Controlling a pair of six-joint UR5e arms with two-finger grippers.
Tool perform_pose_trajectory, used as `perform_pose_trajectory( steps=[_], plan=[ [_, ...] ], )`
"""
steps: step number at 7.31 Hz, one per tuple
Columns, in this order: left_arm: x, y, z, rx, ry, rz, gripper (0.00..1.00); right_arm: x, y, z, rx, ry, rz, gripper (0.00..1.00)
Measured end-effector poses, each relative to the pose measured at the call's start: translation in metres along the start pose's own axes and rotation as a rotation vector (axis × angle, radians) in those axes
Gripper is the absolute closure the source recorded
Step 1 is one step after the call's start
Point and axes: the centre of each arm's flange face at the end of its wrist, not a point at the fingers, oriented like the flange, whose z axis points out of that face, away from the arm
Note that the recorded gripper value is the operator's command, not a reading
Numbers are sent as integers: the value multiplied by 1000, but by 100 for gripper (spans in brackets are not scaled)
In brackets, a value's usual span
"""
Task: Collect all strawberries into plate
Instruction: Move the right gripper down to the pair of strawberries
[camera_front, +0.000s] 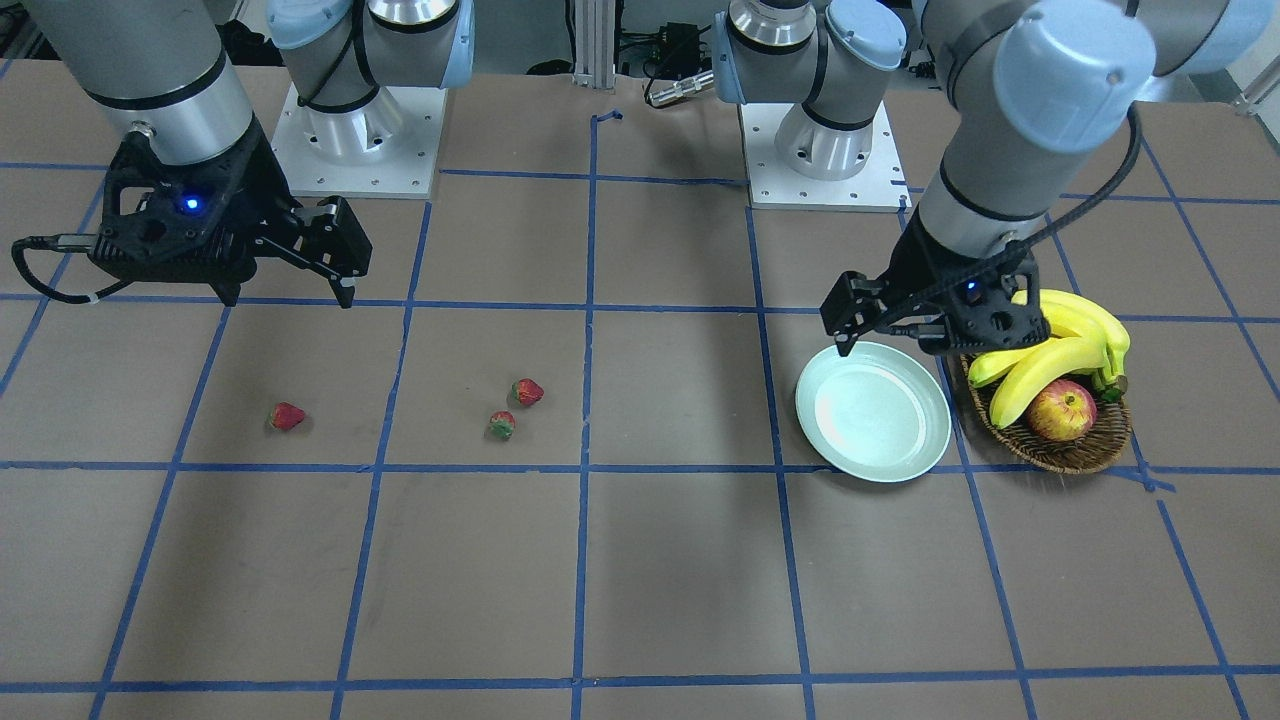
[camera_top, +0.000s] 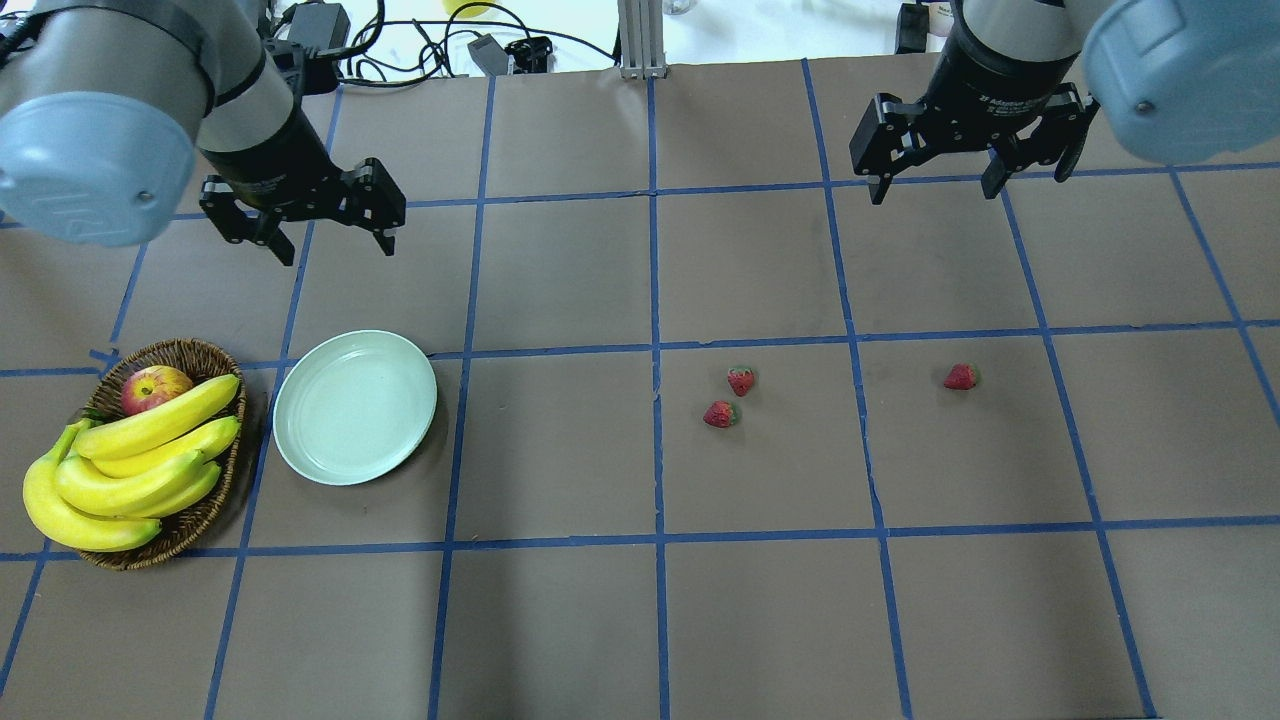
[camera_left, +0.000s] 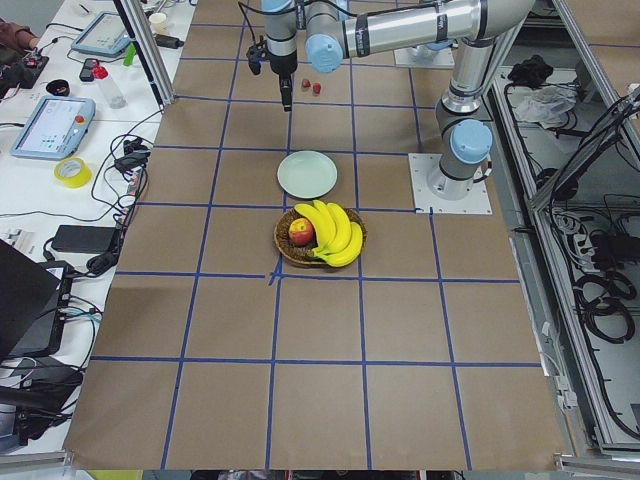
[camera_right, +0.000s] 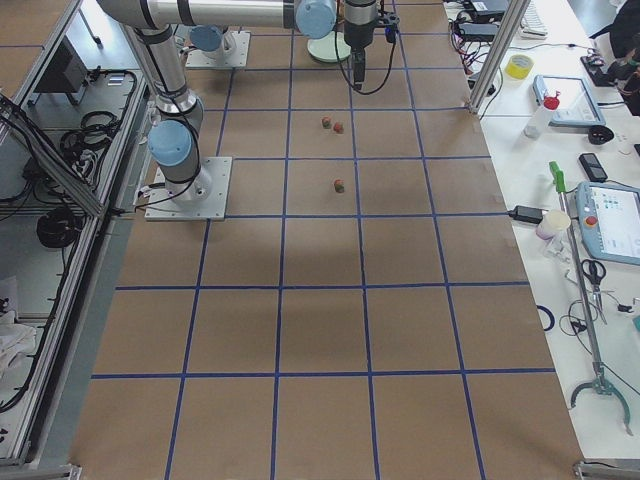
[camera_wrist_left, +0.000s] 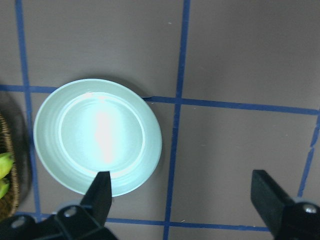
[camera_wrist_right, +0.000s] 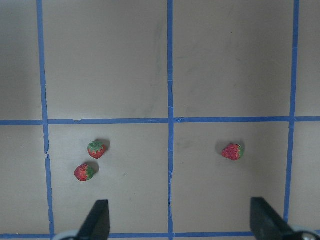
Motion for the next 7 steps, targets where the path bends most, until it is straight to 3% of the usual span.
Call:
perform_pose_trajectory(
  steps=[2,7],
  plan=[
    [-5,21,-32,37,-21,-2,0,0,0,1,-1,0,0,0],
    [-4,46,-54,37,-10,-1,0,0,-1,3,-6,1,1,0]
  ],
)
